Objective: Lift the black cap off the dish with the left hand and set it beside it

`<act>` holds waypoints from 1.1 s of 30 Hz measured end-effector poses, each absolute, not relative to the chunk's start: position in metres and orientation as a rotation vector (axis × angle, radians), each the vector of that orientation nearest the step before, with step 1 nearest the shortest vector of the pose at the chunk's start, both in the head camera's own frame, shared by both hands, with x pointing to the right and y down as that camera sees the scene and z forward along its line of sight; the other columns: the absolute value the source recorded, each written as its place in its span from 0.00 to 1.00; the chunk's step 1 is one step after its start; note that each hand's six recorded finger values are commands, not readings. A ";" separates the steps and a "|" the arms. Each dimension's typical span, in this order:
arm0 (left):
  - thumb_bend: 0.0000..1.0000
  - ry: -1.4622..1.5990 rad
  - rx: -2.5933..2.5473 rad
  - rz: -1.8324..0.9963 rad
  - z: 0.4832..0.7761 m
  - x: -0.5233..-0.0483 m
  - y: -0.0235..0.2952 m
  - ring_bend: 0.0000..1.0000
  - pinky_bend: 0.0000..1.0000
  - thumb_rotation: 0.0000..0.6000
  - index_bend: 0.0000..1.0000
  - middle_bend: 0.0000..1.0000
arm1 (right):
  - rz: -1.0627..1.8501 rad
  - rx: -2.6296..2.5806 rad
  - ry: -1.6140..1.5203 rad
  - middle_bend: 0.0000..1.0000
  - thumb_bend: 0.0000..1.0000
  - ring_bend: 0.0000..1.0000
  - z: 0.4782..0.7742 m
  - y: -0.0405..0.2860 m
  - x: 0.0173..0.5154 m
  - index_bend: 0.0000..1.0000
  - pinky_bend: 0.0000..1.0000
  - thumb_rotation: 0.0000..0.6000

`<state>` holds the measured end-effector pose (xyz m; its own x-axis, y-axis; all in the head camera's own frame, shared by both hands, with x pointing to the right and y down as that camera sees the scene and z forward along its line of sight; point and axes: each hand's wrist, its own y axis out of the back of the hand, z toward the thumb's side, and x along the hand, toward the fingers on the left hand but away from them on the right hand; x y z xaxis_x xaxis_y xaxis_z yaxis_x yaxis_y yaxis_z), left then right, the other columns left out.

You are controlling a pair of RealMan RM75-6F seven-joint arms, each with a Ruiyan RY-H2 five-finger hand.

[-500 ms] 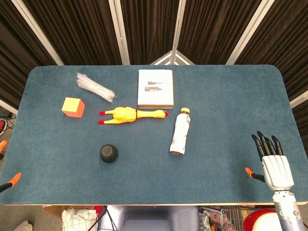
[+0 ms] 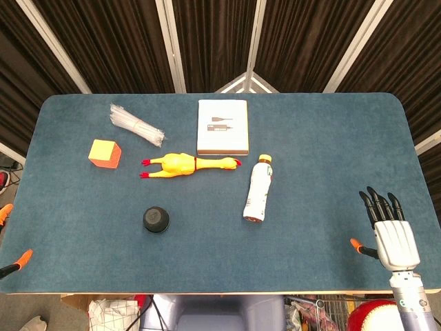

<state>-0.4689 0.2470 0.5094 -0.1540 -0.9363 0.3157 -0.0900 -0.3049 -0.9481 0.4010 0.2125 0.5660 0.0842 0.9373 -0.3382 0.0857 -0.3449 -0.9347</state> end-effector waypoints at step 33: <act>0.11 1.173 -1.810 -1.583 0.574 -0.429 0.216 0.00 0.00 1.00 0.10 0.15 | 1.353 -1.596 -1.042 0.00 0.15 0.12 0.567 0.230 0.400 0.00 0.00 1.00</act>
